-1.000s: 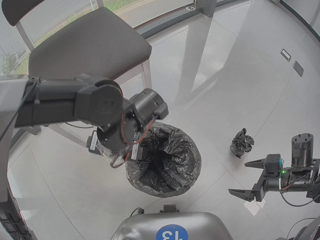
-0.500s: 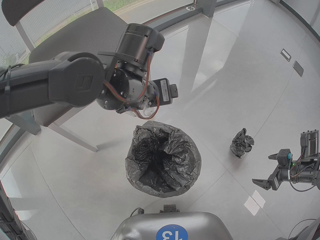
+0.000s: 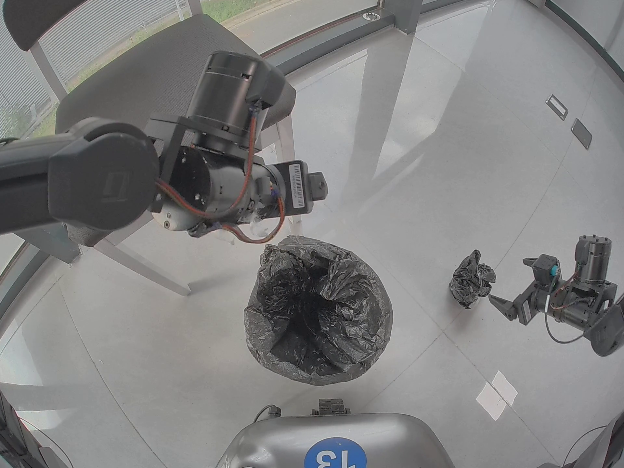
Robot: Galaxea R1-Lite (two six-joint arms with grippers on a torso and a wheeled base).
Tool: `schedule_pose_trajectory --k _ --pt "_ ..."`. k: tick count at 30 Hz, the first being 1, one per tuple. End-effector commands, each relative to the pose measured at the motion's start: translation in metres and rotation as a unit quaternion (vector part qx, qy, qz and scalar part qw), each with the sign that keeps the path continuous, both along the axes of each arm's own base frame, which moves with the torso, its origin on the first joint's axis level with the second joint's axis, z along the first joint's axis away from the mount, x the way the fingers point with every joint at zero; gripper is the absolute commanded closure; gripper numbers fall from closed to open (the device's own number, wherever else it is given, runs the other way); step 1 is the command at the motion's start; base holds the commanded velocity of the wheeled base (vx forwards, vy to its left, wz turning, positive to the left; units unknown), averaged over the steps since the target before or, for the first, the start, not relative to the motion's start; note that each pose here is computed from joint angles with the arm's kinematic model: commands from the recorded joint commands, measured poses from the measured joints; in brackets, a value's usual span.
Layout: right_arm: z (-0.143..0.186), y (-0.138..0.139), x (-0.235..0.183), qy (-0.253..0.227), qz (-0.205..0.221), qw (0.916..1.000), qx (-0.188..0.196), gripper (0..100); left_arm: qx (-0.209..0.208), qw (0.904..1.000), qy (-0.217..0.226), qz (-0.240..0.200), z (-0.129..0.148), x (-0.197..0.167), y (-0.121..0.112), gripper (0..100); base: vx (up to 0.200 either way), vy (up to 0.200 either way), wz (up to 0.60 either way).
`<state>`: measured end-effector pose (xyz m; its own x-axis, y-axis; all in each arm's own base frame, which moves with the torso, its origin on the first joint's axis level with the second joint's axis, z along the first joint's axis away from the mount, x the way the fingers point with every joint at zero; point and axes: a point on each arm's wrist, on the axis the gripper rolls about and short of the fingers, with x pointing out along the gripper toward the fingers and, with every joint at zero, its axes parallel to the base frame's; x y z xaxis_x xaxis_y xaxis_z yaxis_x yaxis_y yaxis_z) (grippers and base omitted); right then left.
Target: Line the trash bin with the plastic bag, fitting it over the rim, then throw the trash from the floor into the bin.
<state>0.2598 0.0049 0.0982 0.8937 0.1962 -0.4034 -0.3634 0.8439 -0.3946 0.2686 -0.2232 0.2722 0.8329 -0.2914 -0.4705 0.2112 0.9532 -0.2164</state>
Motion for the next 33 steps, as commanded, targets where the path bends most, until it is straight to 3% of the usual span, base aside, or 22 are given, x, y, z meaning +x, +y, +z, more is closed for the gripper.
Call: schedule_pose_trajectory --k 1,7,21,32,33 --pt "-0.035 -0.008 0.052 0.007 -0.010 0.9999 0.002 0 0.002 0.9987 -0.024 0.045 0.011 0.001 0.018 0 0.000 0.000 0.00" --pt "-0.055 -0.010 0.078 -0.015 -0.007 0.9998 -0.009 0 0.013 0.9937 -0.043 0.103 0.018 0.002 0.035 0 0.000 0.000 0.00" --pt "-0.096 -0.023 0.110 -0.004 -0.023 0.9997 -0.012 0 0.015 0.9904 -0.046 0.129 0.033 -0.007 0.062 0 0.000 0.000 0.00" --pt "-0.133 -0.026 0.146 -0.004 -0.028 0.9996 0.003 0 0.028 0.9899 -0.051 0.129 0.035 -0.006 0.067 0 0.000 0.000 0.00" --pt "-0.133 -0.026 0.146 -0.005 -0.027 0.9996 0.005 100 0.027 0.9898 -0.052 0.130 0.035 -0.006 0.068 0 0.000 0.000 0.00"
